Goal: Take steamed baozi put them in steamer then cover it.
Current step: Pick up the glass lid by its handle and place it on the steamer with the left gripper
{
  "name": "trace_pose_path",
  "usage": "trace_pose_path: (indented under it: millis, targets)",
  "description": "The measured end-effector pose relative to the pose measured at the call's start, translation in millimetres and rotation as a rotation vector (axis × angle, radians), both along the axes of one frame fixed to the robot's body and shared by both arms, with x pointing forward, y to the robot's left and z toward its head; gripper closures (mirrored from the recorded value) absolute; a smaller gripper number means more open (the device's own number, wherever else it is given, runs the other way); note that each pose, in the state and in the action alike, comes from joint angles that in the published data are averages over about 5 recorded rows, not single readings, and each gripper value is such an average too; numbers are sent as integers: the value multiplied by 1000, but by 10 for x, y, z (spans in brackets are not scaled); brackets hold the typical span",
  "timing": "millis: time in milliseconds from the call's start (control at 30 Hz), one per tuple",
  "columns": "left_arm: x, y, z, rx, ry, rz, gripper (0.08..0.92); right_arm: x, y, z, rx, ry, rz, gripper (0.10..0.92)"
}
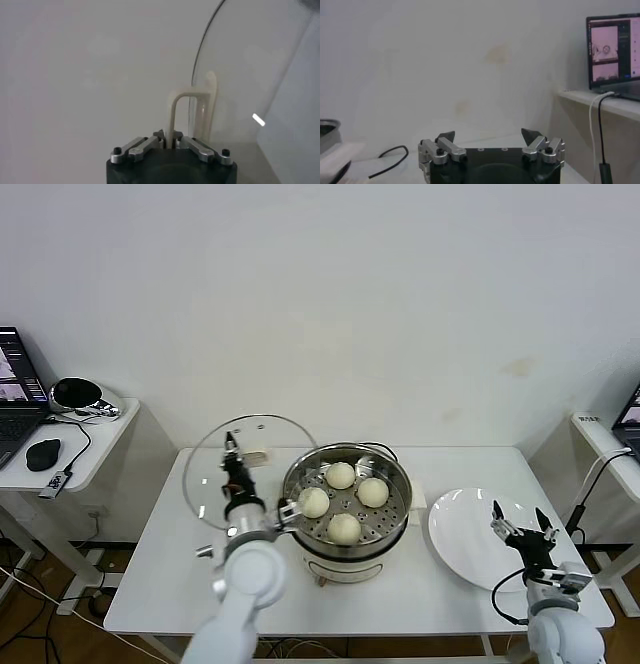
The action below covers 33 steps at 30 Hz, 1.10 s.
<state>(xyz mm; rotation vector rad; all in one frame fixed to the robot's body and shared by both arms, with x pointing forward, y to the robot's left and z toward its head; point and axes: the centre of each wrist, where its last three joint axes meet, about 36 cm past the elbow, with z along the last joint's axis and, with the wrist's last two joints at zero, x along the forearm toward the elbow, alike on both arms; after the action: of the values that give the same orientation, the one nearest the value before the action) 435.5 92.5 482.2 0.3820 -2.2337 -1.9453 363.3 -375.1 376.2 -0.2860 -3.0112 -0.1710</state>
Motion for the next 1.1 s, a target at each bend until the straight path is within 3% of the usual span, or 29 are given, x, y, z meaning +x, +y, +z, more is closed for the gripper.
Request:
trace_pose_path:
  millis: [567, 1100]
  targets:
    - [-7, -996, -124, 35, 54, -215, 845, 29, 37, -127, 7, 24, -12, 200]
    - [54, -1143, -197, 2, 89, -259, 845, 65, 88, -156, -2, 33, -4, 200]
